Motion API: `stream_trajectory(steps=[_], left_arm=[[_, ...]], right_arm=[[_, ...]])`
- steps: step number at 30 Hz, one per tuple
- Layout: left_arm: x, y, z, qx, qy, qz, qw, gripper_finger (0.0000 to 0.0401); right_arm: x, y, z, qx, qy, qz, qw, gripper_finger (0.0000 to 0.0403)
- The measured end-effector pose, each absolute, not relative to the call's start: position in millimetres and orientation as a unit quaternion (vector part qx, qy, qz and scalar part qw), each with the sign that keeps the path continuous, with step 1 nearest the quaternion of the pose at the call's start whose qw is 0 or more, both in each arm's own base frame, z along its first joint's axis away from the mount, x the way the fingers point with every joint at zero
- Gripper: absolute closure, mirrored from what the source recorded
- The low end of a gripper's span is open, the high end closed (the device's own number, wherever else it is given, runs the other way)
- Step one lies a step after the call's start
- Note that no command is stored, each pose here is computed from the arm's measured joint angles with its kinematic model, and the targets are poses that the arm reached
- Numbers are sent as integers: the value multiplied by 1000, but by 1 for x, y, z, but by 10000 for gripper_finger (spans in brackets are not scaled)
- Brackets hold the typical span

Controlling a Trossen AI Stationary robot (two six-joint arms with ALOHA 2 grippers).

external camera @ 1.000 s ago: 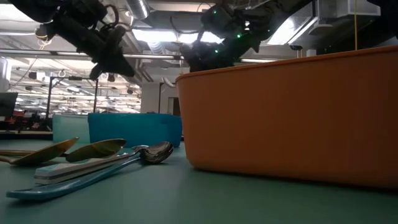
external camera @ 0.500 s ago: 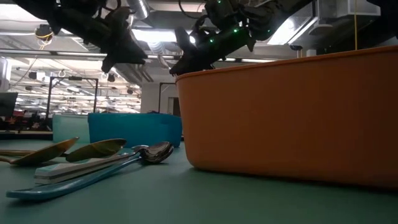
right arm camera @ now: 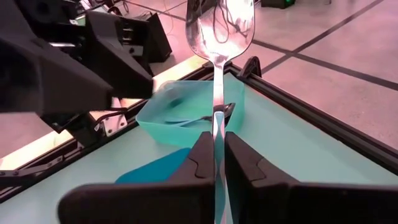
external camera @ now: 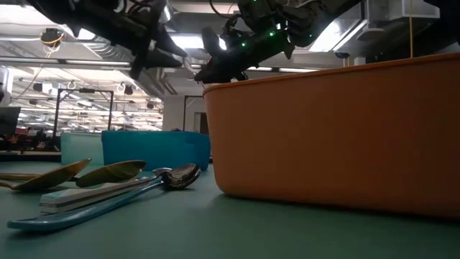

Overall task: Sort silverware by color (type)
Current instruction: Put the patterned blue spoon into the blue bin

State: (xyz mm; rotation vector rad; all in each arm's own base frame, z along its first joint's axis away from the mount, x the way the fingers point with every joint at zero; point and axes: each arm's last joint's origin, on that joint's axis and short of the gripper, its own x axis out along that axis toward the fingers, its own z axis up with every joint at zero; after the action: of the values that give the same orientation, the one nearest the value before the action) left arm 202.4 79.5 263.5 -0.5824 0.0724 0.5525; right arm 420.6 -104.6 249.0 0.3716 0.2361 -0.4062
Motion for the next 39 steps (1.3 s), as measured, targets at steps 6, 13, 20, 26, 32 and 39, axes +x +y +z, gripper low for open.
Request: stream_trajectory(steps=[6,13,20,26,32,39], left_arm=[[215,82,250,-301,43,295,906,286],[230,88,244,-302,17,289,908,293],[235,91,239,-296,11,317,901,296],[234,92,239,-293,1,335,896,296],[234,93,240,-298,-7,348,889,296],[233,93,240,-296,-10,354,887,296]], right_arm=[[421,-104,249,183,117,-198,956,401],[421,-104,249,184,119,-195,956,401],[420,-104,248,184,122,-196,956,400],[420,-104,248,184,123,-195,956,400],[420,-104,248,183,123,-195,956,400],[421,-103,248,186,126,-179,958,400]])
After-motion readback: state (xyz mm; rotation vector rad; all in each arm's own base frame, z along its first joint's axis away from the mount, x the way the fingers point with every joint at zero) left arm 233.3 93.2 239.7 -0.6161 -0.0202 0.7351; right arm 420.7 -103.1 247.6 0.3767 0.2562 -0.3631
